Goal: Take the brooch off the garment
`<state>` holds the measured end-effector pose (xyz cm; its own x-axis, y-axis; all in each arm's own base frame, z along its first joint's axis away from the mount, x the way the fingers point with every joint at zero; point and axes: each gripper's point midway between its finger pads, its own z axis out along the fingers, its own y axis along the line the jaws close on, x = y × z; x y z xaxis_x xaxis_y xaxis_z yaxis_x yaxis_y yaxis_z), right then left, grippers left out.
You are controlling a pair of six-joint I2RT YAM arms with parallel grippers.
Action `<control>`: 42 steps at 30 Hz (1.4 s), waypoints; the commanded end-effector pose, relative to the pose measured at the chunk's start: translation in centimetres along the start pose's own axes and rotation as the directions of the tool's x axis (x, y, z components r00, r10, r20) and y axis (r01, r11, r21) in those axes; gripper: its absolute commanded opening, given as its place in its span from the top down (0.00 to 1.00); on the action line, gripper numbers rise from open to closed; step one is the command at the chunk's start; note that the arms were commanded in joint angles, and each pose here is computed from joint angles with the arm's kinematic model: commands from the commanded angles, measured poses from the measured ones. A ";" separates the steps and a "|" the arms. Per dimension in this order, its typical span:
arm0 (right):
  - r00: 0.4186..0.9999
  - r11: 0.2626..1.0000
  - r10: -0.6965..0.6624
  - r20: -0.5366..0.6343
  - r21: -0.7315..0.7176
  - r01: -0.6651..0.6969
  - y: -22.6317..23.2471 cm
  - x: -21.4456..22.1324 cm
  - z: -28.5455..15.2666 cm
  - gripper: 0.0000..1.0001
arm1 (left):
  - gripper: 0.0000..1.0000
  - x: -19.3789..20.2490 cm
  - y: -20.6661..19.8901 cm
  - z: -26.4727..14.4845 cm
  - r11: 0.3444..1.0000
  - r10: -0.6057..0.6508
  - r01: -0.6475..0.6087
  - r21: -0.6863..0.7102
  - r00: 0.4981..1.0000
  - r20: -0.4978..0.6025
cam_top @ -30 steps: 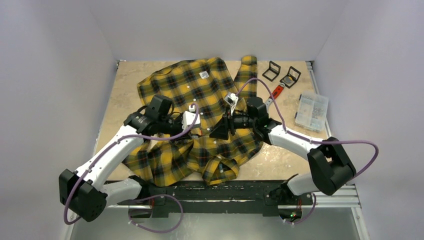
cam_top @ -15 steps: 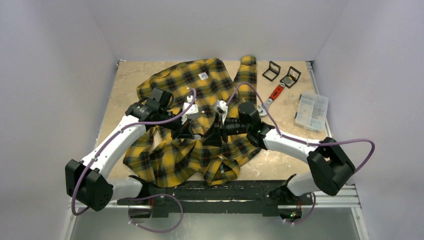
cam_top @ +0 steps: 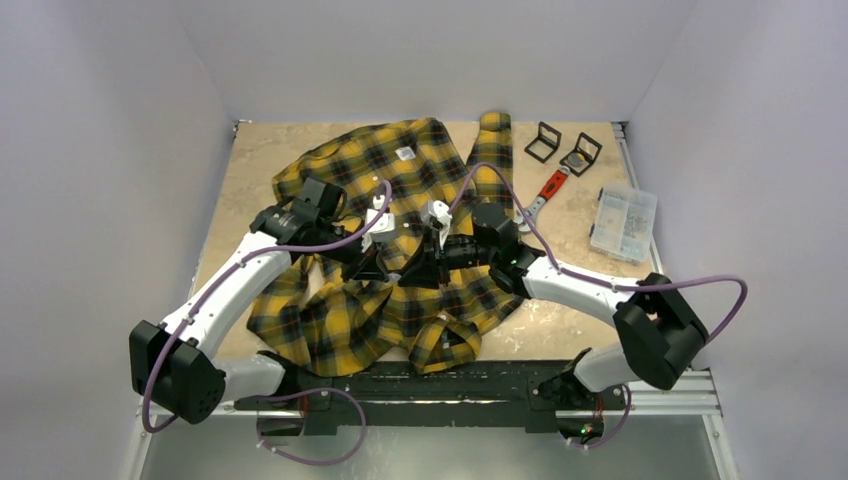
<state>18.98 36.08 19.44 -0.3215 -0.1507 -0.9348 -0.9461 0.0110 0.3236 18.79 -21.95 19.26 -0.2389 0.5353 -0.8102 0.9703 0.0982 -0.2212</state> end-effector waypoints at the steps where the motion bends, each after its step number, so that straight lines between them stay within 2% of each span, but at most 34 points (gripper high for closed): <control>1: 0.995 0.996 -0.088 0.043 -0.029 0.090 0.2 -2.3 0.7 0.74 | 1.00 -0.9 -1.1 -0.2 0.997 0.060 -0.062 0.043 0.997 0.056; 8: 0.994 0.994 -0.108 0.003 -0.029 0.108 0.0 -1.5 1.2 0.99 | 1.00 -1.1 -0.9 -0.3 0.997 0.063 -0.066 0.039 0.996 0.056; 11: 0.994 0.994 -0.107 -0.001 -0.018 0.107 -0.1 -1.4 1.2 1.00 | 1.00 -1.0 -0.5 -0.2 0.999 0.047 -0.048 0.017 0.997 0.052; 12: 0.995 0.995 -0.099 -0.002 -0.015 0.099 -0.1 -1.4 1.2 1.00 | 0.94 -1.0 -0.2 -0.2 0.999 0.038 -0.038 0.000 0.998 0.052; 15: 1.000 1.000 -0.010 0.005 -0.002 0.010 -0.1 -1.6 1.3 1.00 | 0.55 -0.7 1.0 -0.7 0.998 -0.022 0.027 -0.064 0.997 0.079; 17: 0.999 0.999 0.049 -0.006 0.024 -0.049 -0.6 -1.3 1.4 1.00 | 0.40 -0.7 2.2 -1.8 0.989 -0.045 0.062 -0.137 0.992 0.119; 20: 0.993 0.992 0.119 0.002 0.035 -0.119 -0.8 -1.2 1.5 1.00 | 0.23 -0.5 4.2 -4.2 0.953 -0.077 0.123 -0.277 0.982 0.170; 25: 0.974 0.974 0.224 0.007 0.042 -0.224 -0.8 -0.2 1.1 1.00 | 0.17 -1.2 5.6 -7.9 0.858 -0.160 0.279 -0.432 0.943 0.292; 27: 0.961 0.960 0.275 0.019 0.050 -0.275 -1.1 -0.1 0.8 1.00 | 0.03 -1.9 5.6 -9.0 0.802 -0.199 0.368 -0.470 0.907 0.371; 28: 0.957 0.955 0.289 0.024 0.054 -0.290 -1.3 0.0 0.7 1.00 | 0.01 -2.2 5.5 -9.3 0.778 -0.226 0.420 -0.467 0.881 0.416; 31: 0.941 0.939 0.337 0.031 0.068 -0.339 -1.9 0.0 0.7 1.00 | 0.00 -1.8 5.2 -9.0 0.694 -0.359 0.599 -0.400 0.769 0.529; 34: 0.914 0.912 0.404 0.037 0.061 -0.405 -2.5 0.0 0.7 1.00 | 0.02 -0.7 4.5 -7.4 0.673 -0.488 0.688 -0.272 0.690 0.535; 37: 0.889 0.888 0.456 0.039 0.047 -0.458 -2.9 -0.3 0.9 1.00 | 0.10 -0.6 3.6 -5.9 0.710 -0.524 0.683 -0.171 0.675 0.519; 42: 0.870 0.870 0.493 0.023 0.018 -0.493 -2.8 -0.5 1.2 1.00 | 0.17 -0.3 3.6 -3.5 0.711 -0.586 0.695 -0.108 0.669 0.457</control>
<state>21.56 36.50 15.55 -0.7529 -0.1330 -0.6446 -0.6579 0.1813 0.7310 22.55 -16.79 19.35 -0.7386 -0.0740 -0.6701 0.4919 0.6204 -0.6108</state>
